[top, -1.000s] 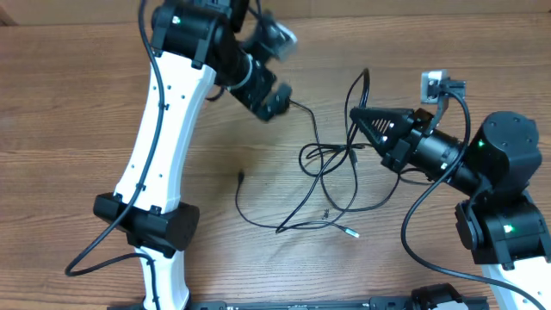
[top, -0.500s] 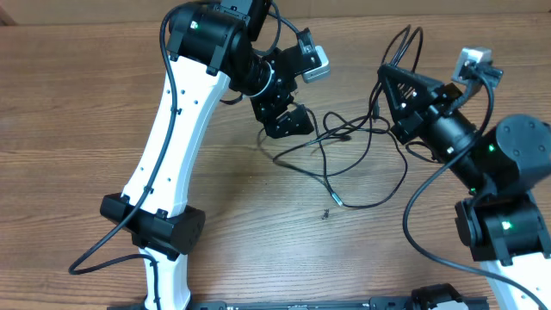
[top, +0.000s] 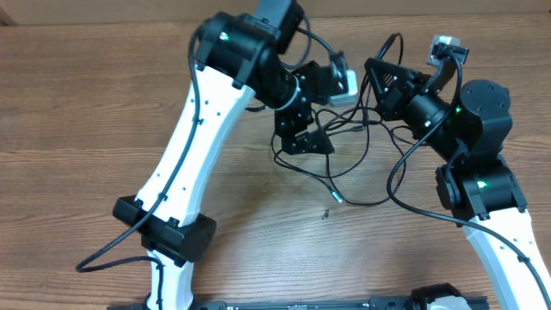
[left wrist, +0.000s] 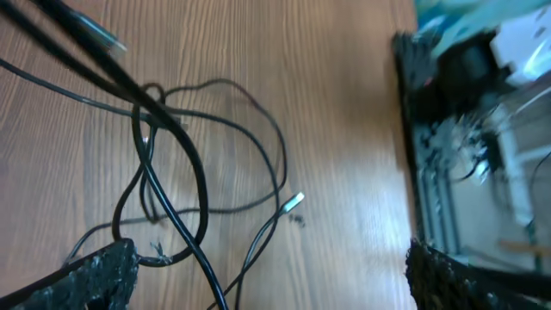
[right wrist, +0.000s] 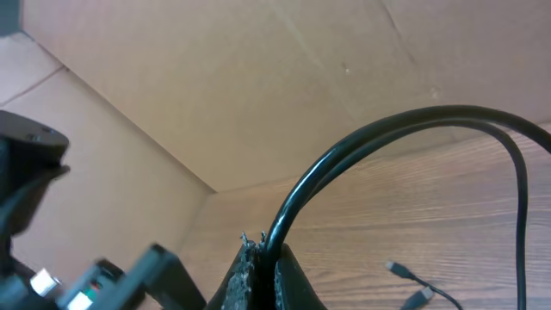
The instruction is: Untangle cables
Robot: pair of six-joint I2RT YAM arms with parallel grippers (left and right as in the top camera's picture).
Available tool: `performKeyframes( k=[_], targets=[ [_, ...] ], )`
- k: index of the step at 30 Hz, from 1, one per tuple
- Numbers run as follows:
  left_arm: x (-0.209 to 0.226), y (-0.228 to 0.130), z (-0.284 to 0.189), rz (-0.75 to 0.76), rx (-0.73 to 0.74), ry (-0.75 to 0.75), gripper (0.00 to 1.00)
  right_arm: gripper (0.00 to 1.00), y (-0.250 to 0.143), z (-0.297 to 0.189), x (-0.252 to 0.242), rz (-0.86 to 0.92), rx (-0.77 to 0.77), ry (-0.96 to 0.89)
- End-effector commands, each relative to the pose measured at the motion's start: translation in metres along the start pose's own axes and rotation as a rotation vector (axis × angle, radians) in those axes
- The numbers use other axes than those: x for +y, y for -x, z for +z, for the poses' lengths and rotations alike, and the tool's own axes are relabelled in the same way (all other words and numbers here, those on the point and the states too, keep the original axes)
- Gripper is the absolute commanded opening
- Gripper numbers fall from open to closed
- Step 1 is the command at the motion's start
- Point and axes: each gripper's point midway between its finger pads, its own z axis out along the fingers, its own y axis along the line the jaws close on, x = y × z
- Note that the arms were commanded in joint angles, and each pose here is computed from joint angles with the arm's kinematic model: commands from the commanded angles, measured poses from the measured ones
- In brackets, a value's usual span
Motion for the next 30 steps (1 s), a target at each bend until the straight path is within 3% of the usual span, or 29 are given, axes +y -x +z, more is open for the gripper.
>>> performKeyframes(
  k=[1,20,30],
  targets=[
    [0.011,-0.017,0.005,0.053,0.118,0.070,1.00,0.04,0.012,-0.006,0.018,0.019,-0.023,0.060],
    [0.031,-0.038,0.016,0.039,0.236,0.117,1.00,0.04,0.026,-0.021,0.078,0.179,-0.002,0.346],
    [0.033,-0.040,0.026,0.024,0.229,0.081,1.00,0.04,0.041,-0.030,0.067,0.241,-0.015,0.347]
  ],
)
